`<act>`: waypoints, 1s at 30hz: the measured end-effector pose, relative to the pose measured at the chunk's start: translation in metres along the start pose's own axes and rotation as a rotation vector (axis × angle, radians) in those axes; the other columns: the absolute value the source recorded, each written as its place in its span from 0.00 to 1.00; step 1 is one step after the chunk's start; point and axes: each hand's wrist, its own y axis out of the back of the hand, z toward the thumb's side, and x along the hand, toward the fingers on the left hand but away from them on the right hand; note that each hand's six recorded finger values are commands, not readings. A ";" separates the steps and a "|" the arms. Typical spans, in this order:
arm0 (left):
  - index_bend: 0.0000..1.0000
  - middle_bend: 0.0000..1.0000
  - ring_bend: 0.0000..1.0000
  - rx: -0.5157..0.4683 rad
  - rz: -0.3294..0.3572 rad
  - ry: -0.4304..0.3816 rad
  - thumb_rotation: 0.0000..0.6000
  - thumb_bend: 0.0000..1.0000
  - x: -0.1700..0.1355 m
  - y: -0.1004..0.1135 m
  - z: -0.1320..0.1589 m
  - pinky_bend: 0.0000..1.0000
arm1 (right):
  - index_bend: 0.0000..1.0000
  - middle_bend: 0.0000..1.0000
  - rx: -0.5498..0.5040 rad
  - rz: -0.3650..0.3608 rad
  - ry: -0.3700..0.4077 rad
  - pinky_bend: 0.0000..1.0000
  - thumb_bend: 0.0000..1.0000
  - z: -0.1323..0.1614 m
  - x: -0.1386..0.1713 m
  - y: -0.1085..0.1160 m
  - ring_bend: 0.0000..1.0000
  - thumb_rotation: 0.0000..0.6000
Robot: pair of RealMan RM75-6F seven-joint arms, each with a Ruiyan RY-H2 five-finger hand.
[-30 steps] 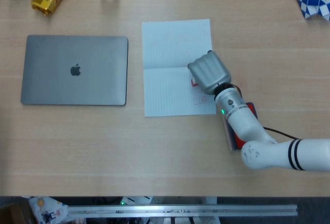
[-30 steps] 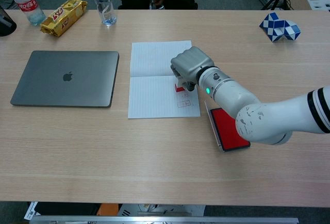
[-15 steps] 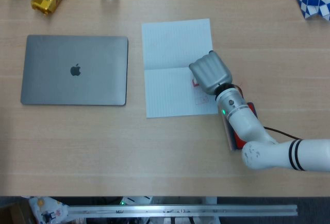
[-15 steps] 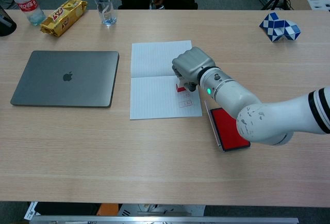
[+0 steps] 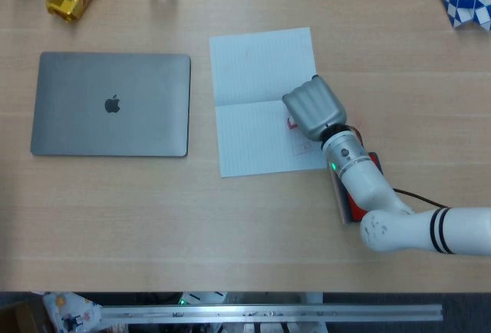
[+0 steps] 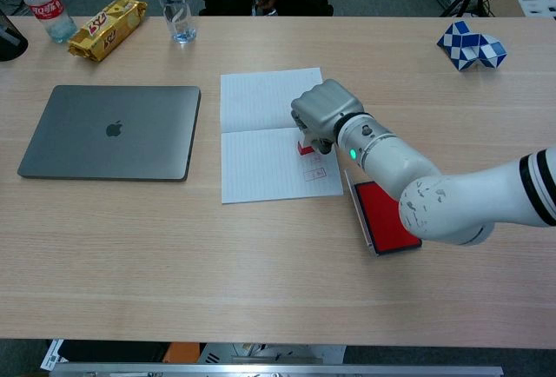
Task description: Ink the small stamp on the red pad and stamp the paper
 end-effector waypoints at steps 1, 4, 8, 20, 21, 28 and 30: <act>0.06 0.00 0.01 0.000 -0.001 0.000 1.00 0.21 0.000 0.000 0.000 0.00 | 0.82 0.71 -0.001 0.000 0.002 0.43 0.37 0.000 0.000 0.000 0.56 1.00; 0.06 0.00 0.01 0.000 0.001 0.000 1.00 0.21 -0.001 0.001 0.000 0.00 | 0.82 0.71 0.001 -0.001 0.003 0.43 0.37 0.001 0.001 0.000 0.56 1.00; 0.06 0.00 0.01 -0.001 0.001 0.000 1.00 0.21 -0.001 0.001 0.000 0.00 | 0.82 0.71 0.008 0.002 0.001 0.43 0.37 0.000 0.001 -0.002 0.56 1.00; 0.06 0.00 0.01 -0.005 0.005 -0.004 1.00 0.21 -0.003 0.003 0.001 0.00 | 0.82 0.71 -0.038 -0.017 -0.001 0.43 0.37 -0.005 0.006 0.008 0.56 1.00; 0.06 0.00 0.01 -0.005 0.006 -0.006 1.00 0.21 -0.003 0.003 0.001 0.00 | 0.82 0.71 -0.045 -0.021 -0.001 0.43 0.37 -0.006 0.007 0.010 0.56 1.00; 0.06 0.00 0.01 -0.005 0.006 -0.024 1.00 0.21 -0.001 0.004 0.007 0.00 | 0.82 0.71 -0.111 -0.070 -0.005 0.43 0.37 -0.026 0.021 0.035 0.56 1.00; 0.06 0.00 0.01 -0.003 0.004 -0.027 1.00 0.21 -0.001 0.003 0.008 0.00 | 0.82 0.71 -0.135 -0.080 -0.008 0.43 0.37 -0.036 0.029 0.043 0.56 1.00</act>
